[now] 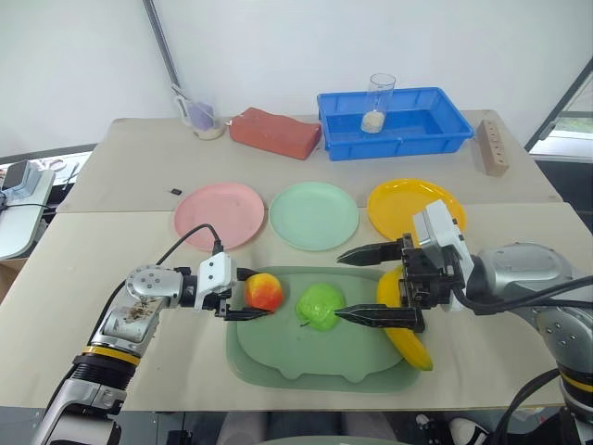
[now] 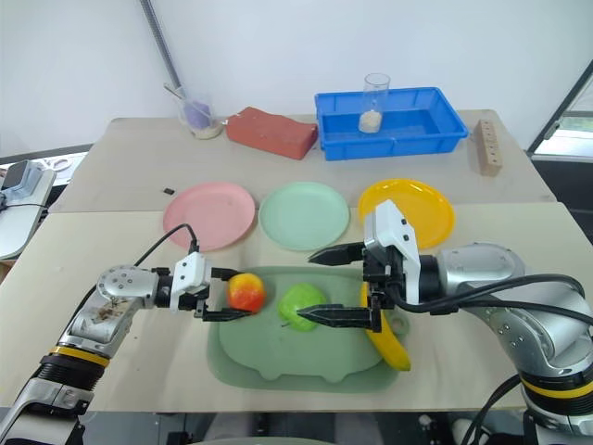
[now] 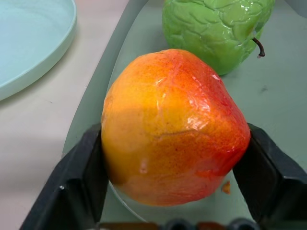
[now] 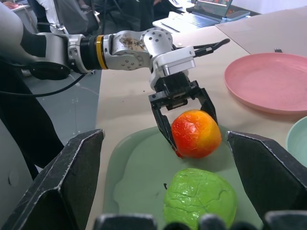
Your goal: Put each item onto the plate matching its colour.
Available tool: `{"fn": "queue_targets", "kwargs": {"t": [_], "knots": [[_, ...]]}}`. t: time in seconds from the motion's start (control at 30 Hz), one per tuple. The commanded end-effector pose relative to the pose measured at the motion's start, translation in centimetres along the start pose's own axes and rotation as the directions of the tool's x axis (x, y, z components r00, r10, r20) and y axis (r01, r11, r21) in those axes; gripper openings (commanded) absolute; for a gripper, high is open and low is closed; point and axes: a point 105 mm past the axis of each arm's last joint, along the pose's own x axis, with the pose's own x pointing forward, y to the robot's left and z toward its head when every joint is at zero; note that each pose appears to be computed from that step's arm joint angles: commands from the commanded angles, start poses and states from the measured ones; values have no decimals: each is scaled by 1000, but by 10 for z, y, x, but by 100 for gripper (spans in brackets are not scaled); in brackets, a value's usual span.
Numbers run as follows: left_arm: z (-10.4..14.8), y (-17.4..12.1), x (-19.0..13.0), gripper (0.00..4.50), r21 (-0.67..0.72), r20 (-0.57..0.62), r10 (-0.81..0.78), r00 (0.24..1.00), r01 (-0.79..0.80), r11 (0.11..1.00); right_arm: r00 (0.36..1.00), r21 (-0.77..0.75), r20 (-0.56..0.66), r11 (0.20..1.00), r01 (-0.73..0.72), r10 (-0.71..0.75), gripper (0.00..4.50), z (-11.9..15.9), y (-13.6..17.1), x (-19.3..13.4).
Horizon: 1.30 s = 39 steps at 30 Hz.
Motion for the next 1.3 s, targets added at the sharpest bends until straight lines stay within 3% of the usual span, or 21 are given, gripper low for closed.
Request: {"fn": "queue_targets", "kwargs": {"t": [0.03,0.1,0.2,0.3,0.4,0.53,0.67,0.73,0.83,0.97,1.07,1.2,1.3], "knots": [[12,6,-7,309,33,14,27,1000,-27,999,1000,-53,21,999,4,-3,450,10,-1,1],[11,9,-11,309,22,-9,45,999,-45,999,1000,-61,26,998,19,-17,450,11,-5,2],[25,49,-38,309,-49,14,232,973,-231,972,995,-93,54,992,86,-81,450,19,-19,6],[37,96,-66,309,-146,74,481,873,-468,872,979,-112,97,976,188,-177,450,29,-38,17],[39,124,-81,309,-191,84,648,757,-626,756,958,-127,137,955,268,-251,450,38,-52,28],[15,145,-85,309,-261,1,780,626,-753,605,936,-139,165,932,334,-311,450,45,-68,46],[-5,152,-79,309,-306,-66,816,574,-790,531,922,-144,178,917,371,-345,450,48,-77,51],[-8,153,-76,309,-308,-73,816,574,-791,528,920,-147,179,916,374,-348,450,47,-78,51],[-7,153,-75,448,-321,-60,808,586,-778,541,919,-148,173,913,381,-355,450,46,-79,50],[-1,154,-83,448,-327,-29,808,589,-769,549,913,-143,163,906,398,-375,450,42,-81,44],[20,152,-95,448,-331,61,787,614,-731,597,902,-136,151,895,425,-405,450,36,-84,36],[58,143,-103,448,-198,135,697,704,-670,715,897,-130,122,890,438,-424,450,27,-80,22],[95,124,-84,448,-55,179,529,829,-529,847,903,-146,56,891,431,-427,450,12,-73,8]]}}
